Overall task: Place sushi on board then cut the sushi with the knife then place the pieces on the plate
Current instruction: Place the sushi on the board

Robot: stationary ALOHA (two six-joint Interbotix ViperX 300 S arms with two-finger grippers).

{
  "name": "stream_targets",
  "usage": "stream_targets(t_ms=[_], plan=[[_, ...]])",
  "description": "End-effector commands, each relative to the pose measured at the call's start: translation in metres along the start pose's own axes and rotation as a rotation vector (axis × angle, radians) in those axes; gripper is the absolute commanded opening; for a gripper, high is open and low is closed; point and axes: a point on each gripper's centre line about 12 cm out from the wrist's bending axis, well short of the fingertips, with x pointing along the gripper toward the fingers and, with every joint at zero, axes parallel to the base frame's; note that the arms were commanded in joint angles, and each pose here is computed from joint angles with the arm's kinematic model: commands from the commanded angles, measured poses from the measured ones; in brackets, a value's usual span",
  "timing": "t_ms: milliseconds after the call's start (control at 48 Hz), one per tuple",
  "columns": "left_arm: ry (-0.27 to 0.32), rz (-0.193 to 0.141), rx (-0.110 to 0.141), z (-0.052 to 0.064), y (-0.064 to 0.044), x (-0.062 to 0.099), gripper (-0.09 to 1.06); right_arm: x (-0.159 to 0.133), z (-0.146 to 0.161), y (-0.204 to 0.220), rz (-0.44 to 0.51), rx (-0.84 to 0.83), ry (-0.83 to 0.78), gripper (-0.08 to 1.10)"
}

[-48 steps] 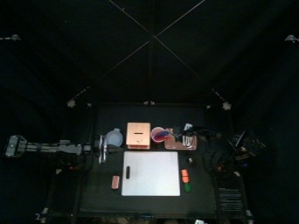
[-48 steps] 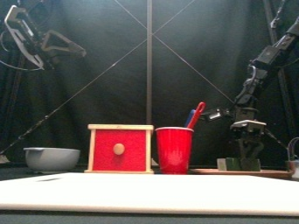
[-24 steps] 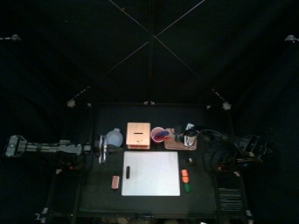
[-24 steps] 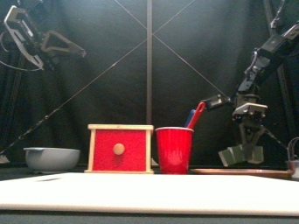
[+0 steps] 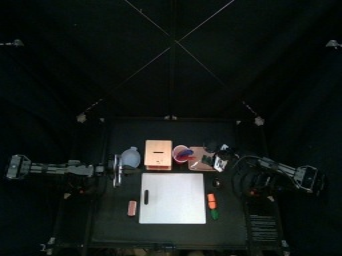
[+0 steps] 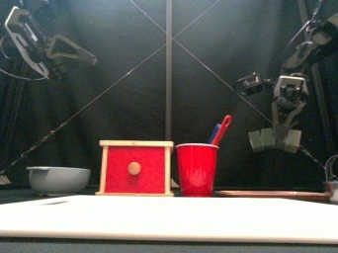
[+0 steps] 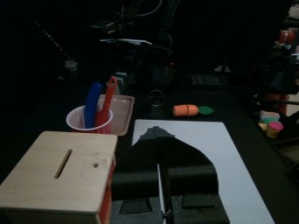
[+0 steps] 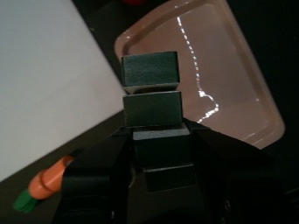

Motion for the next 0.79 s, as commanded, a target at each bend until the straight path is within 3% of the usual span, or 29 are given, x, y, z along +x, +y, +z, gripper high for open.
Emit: stream_targets(t_ms=[21,354,792], plan=[[-0.018,-0.001,-0.003,0.007,0.000,0.002,-0.01,-0.013,-0.001,0.023,0.042,0.023,-0.050,0.57],[-0.011,0.001,0.000,0.004,0.000,0.002,-0.01,-0.013,-0.008,0.077,0.155,0.173,-0.099,0.57],[-0.008,0.005,0.000,0.002,0.001,0.001,-0.01,0.018,-0.006,0.136,0.279,0.466,-0.085,0.57]])
